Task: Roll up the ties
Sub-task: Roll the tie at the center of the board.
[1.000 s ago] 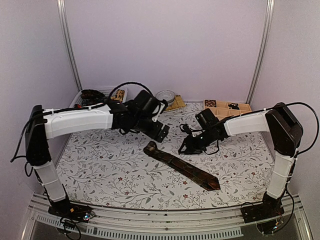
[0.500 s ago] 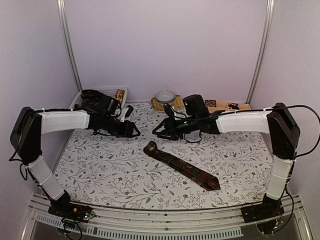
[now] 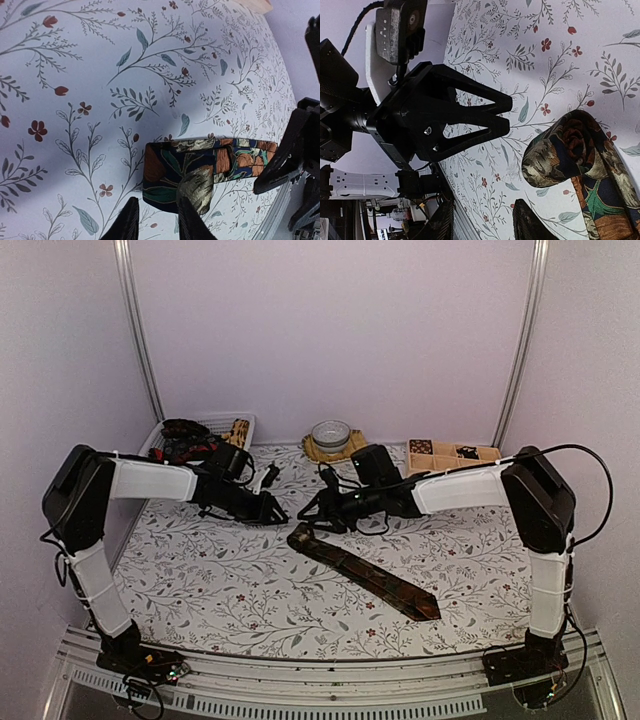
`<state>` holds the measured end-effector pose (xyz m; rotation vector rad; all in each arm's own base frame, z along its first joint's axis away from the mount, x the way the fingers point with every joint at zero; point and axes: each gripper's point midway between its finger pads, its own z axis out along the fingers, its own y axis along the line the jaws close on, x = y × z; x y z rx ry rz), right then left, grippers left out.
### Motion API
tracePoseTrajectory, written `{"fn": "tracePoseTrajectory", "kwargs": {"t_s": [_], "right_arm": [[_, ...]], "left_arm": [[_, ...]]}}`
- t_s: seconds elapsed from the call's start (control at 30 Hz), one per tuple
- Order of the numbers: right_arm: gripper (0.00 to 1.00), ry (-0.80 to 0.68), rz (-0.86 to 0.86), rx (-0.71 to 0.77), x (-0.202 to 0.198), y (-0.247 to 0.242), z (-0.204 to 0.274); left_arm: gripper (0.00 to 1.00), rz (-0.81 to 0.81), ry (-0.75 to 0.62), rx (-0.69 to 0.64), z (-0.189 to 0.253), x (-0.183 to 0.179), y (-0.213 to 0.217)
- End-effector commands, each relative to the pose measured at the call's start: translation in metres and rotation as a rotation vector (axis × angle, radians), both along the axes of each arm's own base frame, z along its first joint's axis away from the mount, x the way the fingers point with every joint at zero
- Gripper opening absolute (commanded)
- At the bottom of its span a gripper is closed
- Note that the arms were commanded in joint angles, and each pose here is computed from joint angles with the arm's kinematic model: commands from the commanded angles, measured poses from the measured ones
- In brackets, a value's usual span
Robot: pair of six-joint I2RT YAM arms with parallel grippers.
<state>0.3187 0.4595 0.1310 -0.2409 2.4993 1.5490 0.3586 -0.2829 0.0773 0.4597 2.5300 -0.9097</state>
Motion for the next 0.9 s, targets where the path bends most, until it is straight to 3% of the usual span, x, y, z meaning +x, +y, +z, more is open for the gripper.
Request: {"fn": "tracePoseTrajectory", "kwargs": {"t_s": [0.0, 0.27, 0.57, 0.87], "right_arm": [[0.40, 0.070, -0.025, -0.059, 0.003, 0.002, -0.046], [0.41, 0.104, -0.052, -0.093, 0.006, 0.000, -0.068], [0.40, 0.126, -0.064, -0.120, 0.005, -0.003, -0.081], [0.40, 0.155, -0.068, -0.151, 0.000, -0.009, -0.095]], "left_arm": [[0.27, -0.032, -0.017, -0.012, 0.000, 0.005, -0.009], [0.27, -0.076, -0.010, 0.008, -0.009, 0.003, -0.025], [0.13, -0.115, 0.008, 0.057, -0.025, -0.007, -0.038], [0.10, -0.140, -0.006, 0.088, -0.025, -0.015, -0.051]]}}
